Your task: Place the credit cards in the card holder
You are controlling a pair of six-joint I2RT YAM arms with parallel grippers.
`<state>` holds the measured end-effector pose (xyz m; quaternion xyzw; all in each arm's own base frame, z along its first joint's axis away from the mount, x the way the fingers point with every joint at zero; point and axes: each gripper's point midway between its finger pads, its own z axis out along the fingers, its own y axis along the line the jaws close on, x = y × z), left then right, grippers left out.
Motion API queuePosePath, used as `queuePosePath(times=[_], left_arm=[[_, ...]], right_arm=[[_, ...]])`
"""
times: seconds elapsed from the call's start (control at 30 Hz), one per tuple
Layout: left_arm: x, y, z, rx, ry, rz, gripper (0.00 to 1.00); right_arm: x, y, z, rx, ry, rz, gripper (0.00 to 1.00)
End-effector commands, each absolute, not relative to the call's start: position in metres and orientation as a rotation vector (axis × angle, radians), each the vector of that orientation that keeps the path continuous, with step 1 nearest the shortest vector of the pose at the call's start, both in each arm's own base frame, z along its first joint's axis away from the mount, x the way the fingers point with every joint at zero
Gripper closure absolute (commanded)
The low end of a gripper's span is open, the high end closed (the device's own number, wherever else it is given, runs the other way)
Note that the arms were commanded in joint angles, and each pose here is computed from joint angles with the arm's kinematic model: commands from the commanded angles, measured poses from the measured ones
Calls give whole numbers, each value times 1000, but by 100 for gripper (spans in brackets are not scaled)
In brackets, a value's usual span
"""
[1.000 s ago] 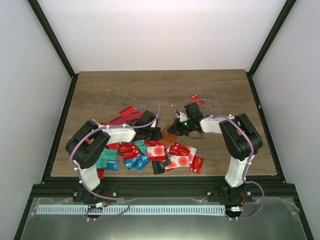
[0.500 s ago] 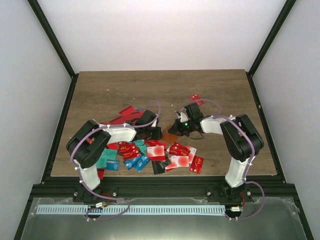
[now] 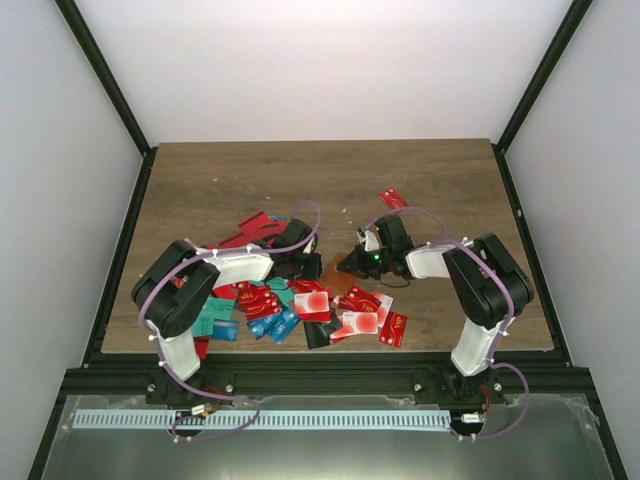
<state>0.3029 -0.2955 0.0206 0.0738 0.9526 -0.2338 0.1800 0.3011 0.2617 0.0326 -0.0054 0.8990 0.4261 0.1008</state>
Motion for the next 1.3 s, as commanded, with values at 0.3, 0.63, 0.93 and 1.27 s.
queuePosePath(times=[0.3, 0.63, 0.93, 1.27], left_arm=[[280, -337, 65, 363, 2652, -911, 79], [265, -329, 5, 343, 2793, -783, 84], [263, -307, -20, 297, 2860, -581, 91], [264, -305, -27, 302, 2880, -525, 92]], right_arm=[[267, 239, -15, 124, 2860, 1125, 99], [281, 248, 4, 87, 2822, 1157, 99], [291, 253, 35, 49, 2769, 1175, 99], [294, 255, 53, 31, 2737, 1188, 99]])
